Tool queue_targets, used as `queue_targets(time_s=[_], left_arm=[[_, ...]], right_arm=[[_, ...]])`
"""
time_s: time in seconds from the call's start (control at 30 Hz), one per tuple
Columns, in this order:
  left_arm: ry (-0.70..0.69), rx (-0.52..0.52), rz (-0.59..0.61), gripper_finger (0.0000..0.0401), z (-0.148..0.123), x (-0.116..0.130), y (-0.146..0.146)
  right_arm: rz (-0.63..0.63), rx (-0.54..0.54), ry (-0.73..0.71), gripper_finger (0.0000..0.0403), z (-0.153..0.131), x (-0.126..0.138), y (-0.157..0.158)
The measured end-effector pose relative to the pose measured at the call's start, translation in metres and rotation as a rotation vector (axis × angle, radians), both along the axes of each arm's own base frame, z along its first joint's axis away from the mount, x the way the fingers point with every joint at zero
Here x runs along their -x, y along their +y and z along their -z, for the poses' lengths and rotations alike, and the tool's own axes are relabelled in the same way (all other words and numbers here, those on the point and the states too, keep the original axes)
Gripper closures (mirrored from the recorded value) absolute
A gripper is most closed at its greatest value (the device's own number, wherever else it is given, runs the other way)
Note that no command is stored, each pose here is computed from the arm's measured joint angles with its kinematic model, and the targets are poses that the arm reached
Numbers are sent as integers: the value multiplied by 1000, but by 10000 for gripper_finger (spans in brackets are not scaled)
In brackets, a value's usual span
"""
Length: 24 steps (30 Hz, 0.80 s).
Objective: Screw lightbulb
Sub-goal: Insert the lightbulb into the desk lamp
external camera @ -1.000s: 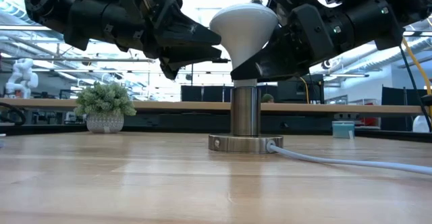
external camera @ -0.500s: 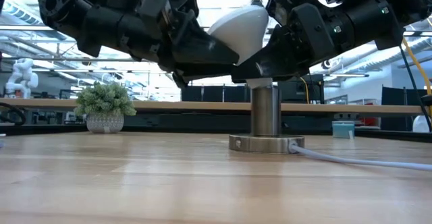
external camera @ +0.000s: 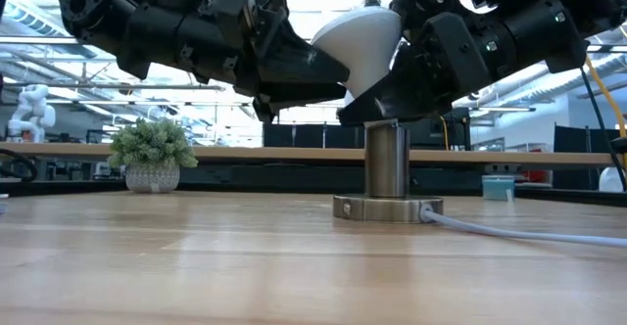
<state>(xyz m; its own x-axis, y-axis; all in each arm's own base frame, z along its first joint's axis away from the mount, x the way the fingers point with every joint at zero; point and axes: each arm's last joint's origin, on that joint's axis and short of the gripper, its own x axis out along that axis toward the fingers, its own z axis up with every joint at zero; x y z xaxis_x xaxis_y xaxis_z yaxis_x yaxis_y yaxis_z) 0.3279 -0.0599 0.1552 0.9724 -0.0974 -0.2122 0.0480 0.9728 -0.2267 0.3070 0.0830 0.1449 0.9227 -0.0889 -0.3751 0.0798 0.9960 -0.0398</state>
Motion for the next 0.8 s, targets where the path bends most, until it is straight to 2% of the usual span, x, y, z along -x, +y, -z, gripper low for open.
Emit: queue_targets(time_s=[0.4, 0.63, 0.8], left_arm=[[-15, 1, 4, 257, -5, -2, 0], [-11, -42, 17, 257, -9, -7, -2], [15, -44, 13, 257, -7, -7, -1]], right_arm=[[-20, -25, -31, 204, -8, 1, 0], [-35, -31, -42, 204, -9, -1, -1], [-37, -18, 27, 204, -7, 4, -2]])
